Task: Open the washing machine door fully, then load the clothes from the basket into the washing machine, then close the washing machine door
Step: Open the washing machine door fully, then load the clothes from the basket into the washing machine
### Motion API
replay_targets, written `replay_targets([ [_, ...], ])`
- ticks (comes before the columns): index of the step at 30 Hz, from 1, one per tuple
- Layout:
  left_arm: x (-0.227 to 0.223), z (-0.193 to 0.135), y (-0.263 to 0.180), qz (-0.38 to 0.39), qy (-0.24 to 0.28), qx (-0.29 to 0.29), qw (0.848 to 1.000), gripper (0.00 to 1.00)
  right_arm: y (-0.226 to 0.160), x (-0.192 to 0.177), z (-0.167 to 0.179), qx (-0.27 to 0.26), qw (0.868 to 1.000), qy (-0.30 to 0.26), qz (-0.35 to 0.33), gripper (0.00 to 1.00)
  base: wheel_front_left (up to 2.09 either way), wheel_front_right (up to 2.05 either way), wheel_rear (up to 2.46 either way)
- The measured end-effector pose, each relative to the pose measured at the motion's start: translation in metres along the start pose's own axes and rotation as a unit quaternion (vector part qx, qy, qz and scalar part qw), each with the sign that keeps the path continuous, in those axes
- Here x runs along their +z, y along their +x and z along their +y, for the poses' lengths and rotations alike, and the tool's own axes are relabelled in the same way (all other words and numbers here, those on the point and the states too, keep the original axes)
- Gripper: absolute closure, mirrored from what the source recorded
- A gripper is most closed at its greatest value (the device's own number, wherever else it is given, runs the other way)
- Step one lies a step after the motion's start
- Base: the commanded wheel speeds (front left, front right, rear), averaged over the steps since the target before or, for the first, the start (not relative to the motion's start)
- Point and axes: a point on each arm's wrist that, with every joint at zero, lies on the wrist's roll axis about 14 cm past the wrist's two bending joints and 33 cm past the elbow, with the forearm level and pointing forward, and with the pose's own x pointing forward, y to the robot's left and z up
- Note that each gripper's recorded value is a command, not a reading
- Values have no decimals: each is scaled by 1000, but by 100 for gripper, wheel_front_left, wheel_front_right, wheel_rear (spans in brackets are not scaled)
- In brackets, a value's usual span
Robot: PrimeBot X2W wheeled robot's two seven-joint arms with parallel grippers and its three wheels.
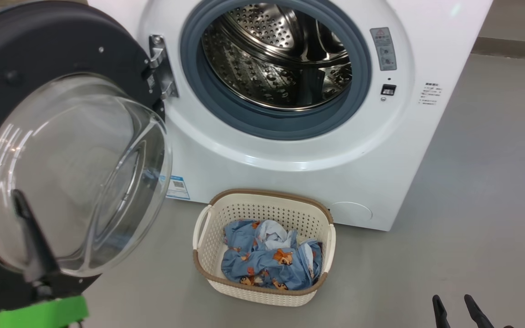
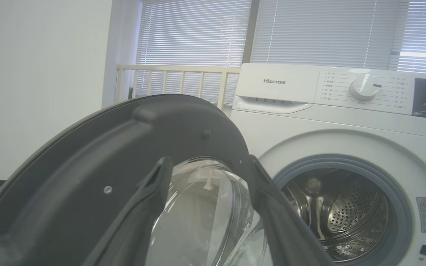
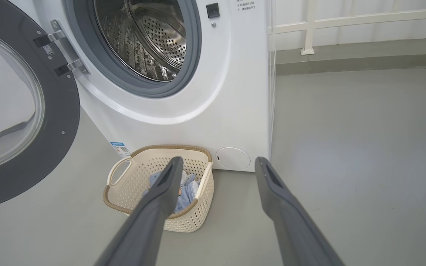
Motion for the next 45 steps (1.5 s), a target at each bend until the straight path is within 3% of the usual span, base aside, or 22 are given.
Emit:
replay_targets([
  [4,-19,-40,-11,41,-33,-65,997,0,-2,5,0,-1,1000,1,-8,0,0,0,0],
  [9,-51,-54,-28,102,-52,-85,990,0,-3,16,-5,-9,1000,1,-27,0,0,0,0],
  [14,-97,-73,-55,186,-73,-119,973,0,-14,19,-19,-33,999,1,-34,0,0,0,0],
  [26,-157,-68,-109,303,-67,-132,941,0,-33,24,-43,-75,996,-6,-43,0,0,0,0],
  [45,-166,-45,-123,319,-49,-108,940,0,-33,33,-44,-76,995,-14,-58,0,0,0,0],
])
